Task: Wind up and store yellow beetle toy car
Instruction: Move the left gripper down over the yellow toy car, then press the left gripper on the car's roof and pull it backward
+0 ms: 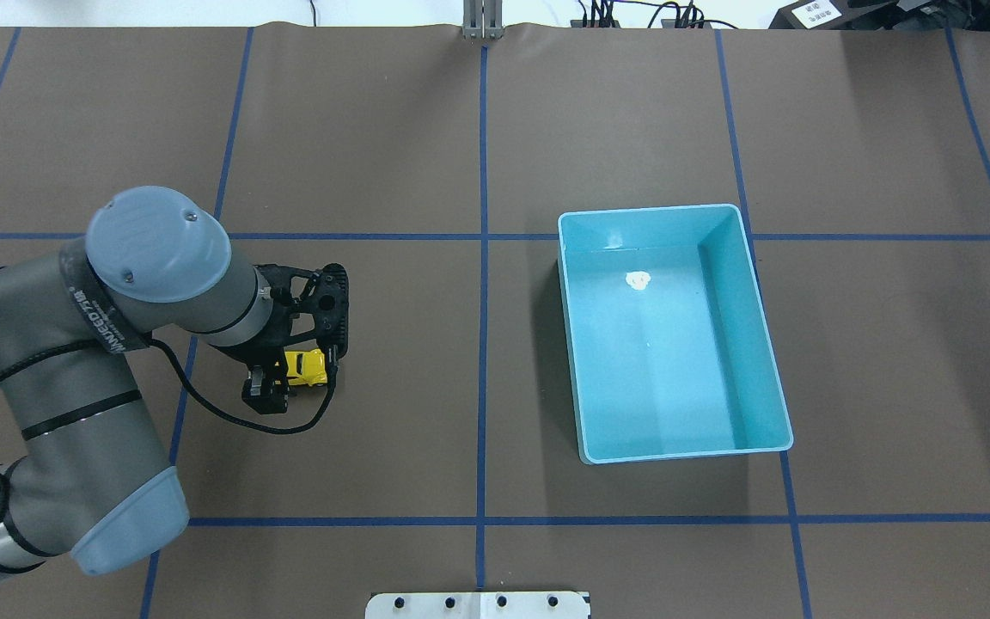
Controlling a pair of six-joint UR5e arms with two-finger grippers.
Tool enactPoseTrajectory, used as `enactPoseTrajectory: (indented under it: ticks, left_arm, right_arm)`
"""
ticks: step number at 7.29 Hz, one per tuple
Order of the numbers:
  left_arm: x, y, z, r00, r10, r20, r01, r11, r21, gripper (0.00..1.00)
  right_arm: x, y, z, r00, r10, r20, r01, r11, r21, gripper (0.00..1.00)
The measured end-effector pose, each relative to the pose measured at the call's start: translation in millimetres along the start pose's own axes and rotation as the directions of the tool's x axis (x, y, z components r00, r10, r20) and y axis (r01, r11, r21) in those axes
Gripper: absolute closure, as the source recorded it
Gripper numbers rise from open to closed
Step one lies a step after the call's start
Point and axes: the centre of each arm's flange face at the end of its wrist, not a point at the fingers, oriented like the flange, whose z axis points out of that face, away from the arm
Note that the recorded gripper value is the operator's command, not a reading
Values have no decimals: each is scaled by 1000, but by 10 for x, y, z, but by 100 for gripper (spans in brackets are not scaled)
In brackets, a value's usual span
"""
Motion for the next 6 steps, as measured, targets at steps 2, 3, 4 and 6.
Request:
enactPoseTrajectory:
  ticks: [2,3,4,6]
  left_arm:
    - [-127,-35,387,1000,-1,-7,1,1000,-10,0]
    - [-168,-30,535,1000,-1,-9,1,1000,-11,0]
    - [-187,-21,636,1000,0,-10,0,1000,-8,0]
    - [-127,-42,746,1000,8,-21,-8,1000,-6,0]
  right_arm:
    - [1,2,1,1000,0,0,0,1000,0,0]
    - [4,5,6,1000,1,0,-1,1000,-2,0]
    - [13,7,17,1000,2,-1,-2,1000,-4,0]
    - [28,8,30,1000,4,-1,-4,1000,-5,0]
